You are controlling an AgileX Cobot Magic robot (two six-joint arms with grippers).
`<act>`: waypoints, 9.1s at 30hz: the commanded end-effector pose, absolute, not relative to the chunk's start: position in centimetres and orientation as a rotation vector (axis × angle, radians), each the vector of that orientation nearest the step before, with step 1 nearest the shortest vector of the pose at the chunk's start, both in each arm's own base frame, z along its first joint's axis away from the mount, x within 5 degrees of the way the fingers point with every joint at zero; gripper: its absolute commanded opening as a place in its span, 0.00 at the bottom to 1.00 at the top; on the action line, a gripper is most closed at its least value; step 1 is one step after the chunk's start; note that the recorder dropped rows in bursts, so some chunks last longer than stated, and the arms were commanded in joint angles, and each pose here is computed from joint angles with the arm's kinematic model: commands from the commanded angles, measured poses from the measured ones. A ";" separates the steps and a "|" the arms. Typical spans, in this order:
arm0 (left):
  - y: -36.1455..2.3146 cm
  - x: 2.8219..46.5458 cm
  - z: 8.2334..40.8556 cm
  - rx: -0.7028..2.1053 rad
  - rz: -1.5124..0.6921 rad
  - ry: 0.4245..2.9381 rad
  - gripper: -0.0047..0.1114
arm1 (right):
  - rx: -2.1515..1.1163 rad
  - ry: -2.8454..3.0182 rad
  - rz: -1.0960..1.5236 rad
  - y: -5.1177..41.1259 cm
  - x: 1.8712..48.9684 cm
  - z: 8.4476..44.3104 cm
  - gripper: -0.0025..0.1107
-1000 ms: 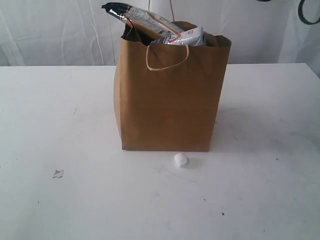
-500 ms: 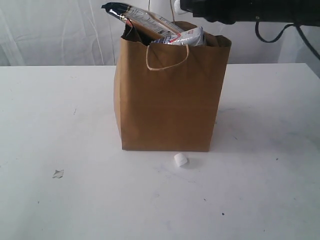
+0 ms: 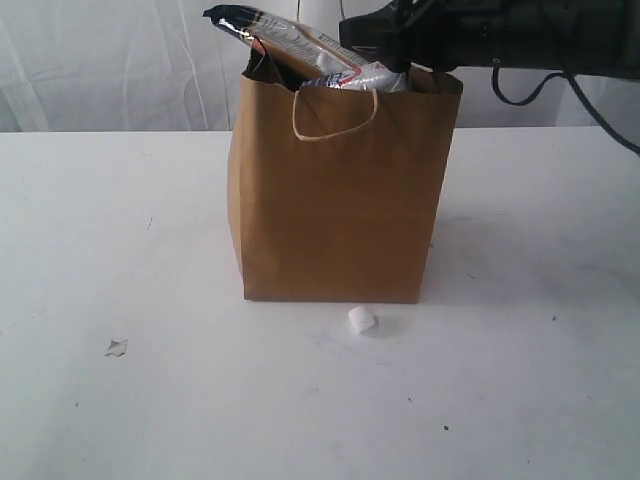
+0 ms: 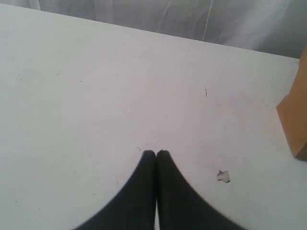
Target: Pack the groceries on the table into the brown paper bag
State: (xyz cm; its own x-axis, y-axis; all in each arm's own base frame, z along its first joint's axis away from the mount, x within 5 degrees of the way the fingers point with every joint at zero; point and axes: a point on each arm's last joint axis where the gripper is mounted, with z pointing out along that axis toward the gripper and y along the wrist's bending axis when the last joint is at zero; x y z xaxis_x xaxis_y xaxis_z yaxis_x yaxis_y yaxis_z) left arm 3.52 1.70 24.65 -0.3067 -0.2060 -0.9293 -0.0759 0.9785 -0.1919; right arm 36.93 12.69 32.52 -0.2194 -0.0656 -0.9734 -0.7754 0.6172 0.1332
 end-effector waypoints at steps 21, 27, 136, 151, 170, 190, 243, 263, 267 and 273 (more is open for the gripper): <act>1.7 3.5 24.6 -0.212 -0.133 1.877 0.04 | -0.878 1.891 0.193 8.1 31.3 37.6 0.41; 1.7 3.5 24.6 -0.212 -0.133 1.877 0.04 | -0.579 2.269 -0.230 3.7 30.4 36.4 0.11; 1.7 3.5 24.6 -0.212 -0.133 1.877 0.04 | -0.270 1.589 0.420 8.7 28.3 38.3 0.11; 1.7 3.5 24.6 -0.212 -0.133 1.877 0.04 | -0.564 1.510 1.096 10.6 33.7 32.8 0.11; 1.7 3.5 24.6 -0.212 -0.133 1.877 0.04 | -0.497 1.573 0.850 10.1 35.6 31.4 0.30; 1.7 3.5 24.6 -0.212 -0.133 1.877 0.04 | -0.335 1.531 0.874 9.3 35.9 32.6 0.30; 1.7 3.5 24.6 -0.212 -0.133 1.877 0.04 | -0.014 1.462 -0.320 -1.8 18.2 46.8 0.02; 1.7 3.5 24.6 -0.212 -0.133 1.877 0.04 | 0.031 1.278 0.099 0.4 15.9 47.1 0.02; 1.7 3.5 24.6 -0.212 -0.133 1.877 0.04 | 0.082 1.343 0.130 0.3 16.3 45.6 0.02; 1.7 3.5 24.6 -0.212 -0.133 1.877 0.04 | 0.090 1.401 0.107 0.0 12.9 40.8 0.02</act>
